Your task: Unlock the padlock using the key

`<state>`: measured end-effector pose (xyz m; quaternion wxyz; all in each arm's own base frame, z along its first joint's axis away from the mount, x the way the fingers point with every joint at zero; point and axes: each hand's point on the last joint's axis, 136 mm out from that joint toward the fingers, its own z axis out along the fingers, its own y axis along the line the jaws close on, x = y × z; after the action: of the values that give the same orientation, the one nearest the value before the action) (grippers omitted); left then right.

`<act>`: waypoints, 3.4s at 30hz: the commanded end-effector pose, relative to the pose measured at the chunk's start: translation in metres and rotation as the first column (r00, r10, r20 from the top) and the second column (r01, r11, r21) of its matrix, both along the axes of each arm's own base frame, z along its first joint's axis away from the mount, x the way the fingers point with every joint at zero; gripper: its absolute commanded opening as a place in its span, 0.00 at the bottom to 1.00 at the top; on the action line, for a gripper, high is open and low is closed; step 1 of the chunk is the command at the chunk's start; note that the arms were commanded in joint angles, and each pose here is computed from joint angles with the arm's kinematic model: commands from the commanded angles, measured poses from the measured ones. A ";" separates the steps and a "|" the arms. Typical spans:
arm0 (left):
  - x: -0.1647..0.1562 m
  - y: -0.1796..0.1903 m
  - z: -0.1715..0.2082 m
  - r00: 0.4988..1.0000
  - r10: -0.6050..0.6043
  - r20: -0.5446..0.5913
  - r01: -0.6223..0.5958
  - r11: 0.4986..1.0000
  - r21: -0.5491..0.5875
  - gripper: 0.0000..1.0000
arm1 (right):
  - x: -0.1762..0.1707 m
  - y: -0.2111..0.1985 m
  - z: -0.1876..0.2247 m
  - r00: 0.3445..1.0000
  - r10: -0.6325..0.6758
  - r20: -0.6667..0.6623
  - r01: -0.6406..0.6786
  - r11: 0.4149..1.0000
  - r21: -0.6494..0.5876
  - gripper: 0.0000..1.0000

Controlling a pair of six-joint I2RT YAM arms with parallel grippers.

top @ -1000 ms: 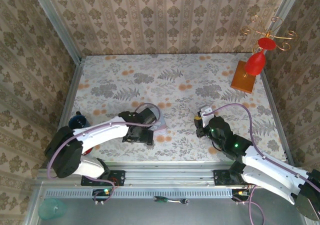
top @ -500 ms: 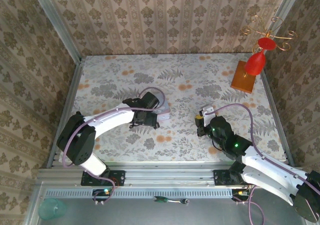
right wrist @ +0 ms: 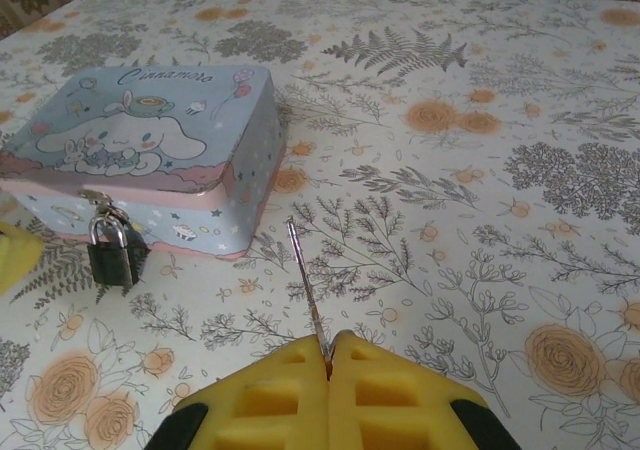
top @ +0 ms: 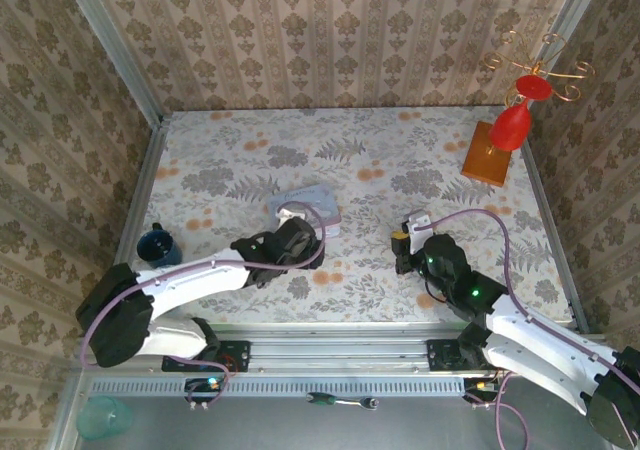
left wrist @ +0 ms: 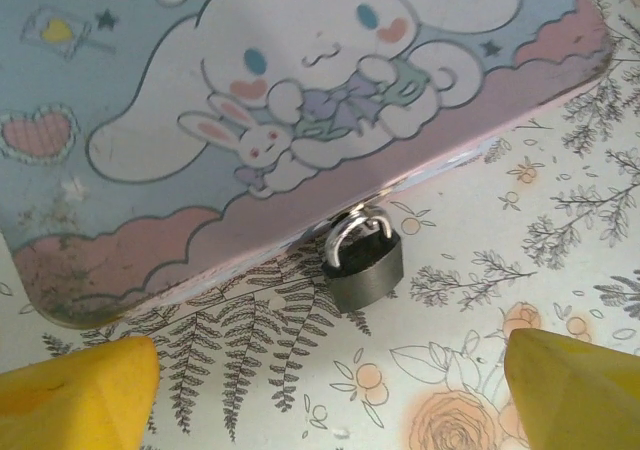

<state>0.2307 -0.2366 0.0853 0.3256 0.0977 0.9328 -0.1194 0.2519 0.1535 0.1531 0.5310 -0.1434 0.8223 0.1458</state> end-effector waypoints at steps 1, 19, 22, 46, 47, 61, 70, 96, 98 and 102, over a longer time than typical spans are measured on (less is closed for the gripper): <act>0.012 -0.015 0.014 0.996 0.045 0.077 -0.033 0.988 -0.151 0.89 | -0.001 -0.001 0.004 1.000 -0.002 0.014 0.002 0.999 0.036 0.00; 0.043 -0.027 -0.022 0.993 0.066 0.094 -0.051 0.988 -0.146 0.75 | -0.003 -0.004 0.008 1.000 -0.005 0.024 0.004 0.999 0.052 0.00; 0.047 -0.026 -0.025 0.993 0.074 0.094 -0.059 0.987 -0.149 0.71 | -0.004 -0.003 0.009 1.000 -0.002 0.026 0.001 0.998 0.056 0.00; 0.046 -0.017 -0.052 0.997 0.067 0.046 -0.059 0.985 -0.163 0.39 | -0.001 -0.001 0.008 1.000 0.000 0.021 -0.001 0.999 0.053 0.00; 0.047 -0.017 -0.051 0.997 0.064 0.048 -0.055 0.984 -0.168 0.37 | -0.002 -0.001 0.007 1.000 0.001 0.017 -0.002 0.999 0.054 0.00; 0.037 -0.023 -0.043 0.999 -0.051 -0.001 0.050 0.983 -0.176 0.18 | -0.013 0.022 -0.018 0.971 0.049 -0.232 0.001 0.978 0.210 0.00; 0.039 -0.034 -0.032 0.986 -0.146 -0.077 0.119 0.953 -0.278 0.11 | -0.024 0.045 -0.035 0.896 0.097 -0.433 0.054 0.945 0.323 0.00; 0.048 -0.053 0.006 0.946 -0.321 -0.040 0.247 0.795 -0.554 0.05 | -0.014 0.130 -0.066 0.758 0.281 -0.589 0.132 0.819 0.559 0.00; 0.047 -0.054 0.007 0.945 -0.323 -0.042 0.241 0.780 -0.577 0.05 | -0.012 0.133 -0.065 0.758 0.288 -0.586 0.128 0.815 0.566 0.00; 0.048 -0.053 0.009 0.947 -0.319 -0.044 0.230 0.767 -0.599 0.04 | -0.011 0.139 -0.072 0.744 0.309 -0.593 0.123 0.808 0.575 0.00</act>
<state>0.2776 -0.2804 0.0733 0.2384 0.1092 0.8720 -0.4134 0.2353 0.2776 0.0665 0.2112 0.0498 0.8790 0.4245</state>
